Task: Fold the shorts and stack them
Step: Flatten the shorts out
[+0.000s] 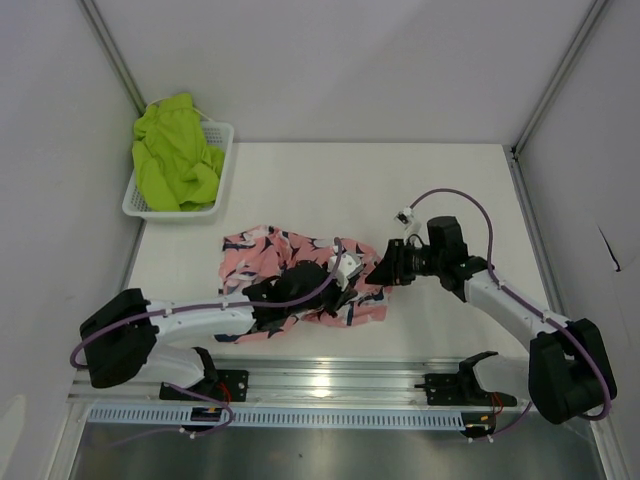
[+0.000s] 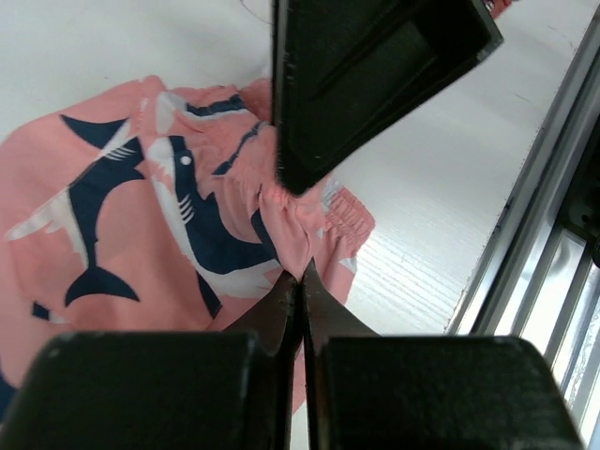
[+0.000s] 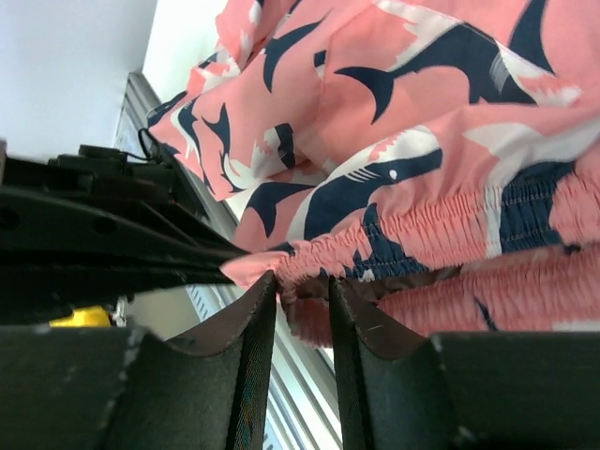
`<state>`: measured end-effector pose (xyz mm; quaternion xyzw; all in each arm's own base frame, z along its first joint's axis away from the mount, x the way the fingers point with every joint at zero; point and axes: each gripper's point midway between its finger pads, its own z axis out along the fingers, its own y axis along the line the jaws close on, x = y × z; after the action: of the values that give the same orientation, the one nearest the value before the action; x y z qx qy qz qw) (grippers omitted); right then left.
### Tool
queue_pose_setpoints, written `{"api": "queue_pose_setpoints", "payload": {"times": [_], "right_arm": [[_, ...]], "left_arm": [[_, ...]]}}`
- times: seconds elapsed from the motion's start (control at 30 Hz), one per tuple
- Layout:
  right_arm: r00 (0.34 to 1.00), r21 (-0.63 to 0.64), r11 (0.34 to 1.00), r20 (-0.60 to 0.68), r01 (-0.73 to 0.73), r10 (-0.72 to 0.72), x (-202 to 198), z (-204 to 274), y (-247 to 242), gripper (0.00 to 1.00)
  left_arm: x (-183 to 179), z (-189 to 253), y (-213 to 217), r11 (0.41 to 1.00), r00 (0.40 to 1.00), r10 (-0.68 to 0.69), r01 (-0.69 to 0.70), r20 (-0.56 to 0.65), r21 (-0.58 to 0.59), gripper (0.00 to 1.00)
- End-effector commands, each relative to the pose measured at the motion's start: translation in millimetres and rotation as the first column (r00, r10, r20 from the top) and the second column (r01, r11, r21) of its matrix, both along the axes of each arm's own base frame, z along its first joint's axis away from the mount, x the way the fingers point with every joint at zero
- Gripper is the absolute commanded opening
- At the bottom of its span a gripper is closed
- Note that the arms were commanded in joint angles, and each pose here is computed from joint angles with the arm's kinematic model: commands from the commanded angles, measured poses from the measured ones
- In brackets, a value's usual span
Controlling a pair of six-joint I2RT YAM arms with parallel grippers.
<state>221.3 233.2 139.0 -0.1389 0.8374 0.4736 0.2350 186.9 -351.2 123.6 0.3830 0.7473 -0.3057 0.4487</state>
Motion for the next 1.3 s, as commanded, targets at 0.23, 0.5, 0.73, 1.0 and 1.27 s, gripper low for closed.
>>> {"api": "queue_pose_setpoints", "payload": {"times": [0.23,0.5,0.73,1.0,1.27], "right_arm": [[0.982,0.082,0.991,0.162,-0.108,0.094,-13,17,12,0.29],[0.972,0.056,0.989,0.204,-0.134,0.12,-18,17,23,0.45],[0.968,0.023,0.994,0.23,-0.106,0.098,-10,11,25,0.45],[0.966,0.017,0.994,0.239,-0.108,0.101,-11,3,26,0.38],[0.96,0.049,0.991,0.256,-0.127,0.11,-13,6,35,0.23]], "left_arm": [[10,20,17,0.996,0.998,0.017,-0.022,-0.053,-0.092,0.0],[7,16,9,0.996,0.996,-0.017,0.009,-0.086,-0.092,0.0],[4,17,8,0.995,0.995,-0.029,0.02,-0.097,-0.097,0.0],[8,27,18,0.993,0.997,0.002,-0.012,-0.083,-0.116,0.0],[11,24,18,0.994,0.993,0.009,-0.021,-0.117,-0.106,0.0]]}}
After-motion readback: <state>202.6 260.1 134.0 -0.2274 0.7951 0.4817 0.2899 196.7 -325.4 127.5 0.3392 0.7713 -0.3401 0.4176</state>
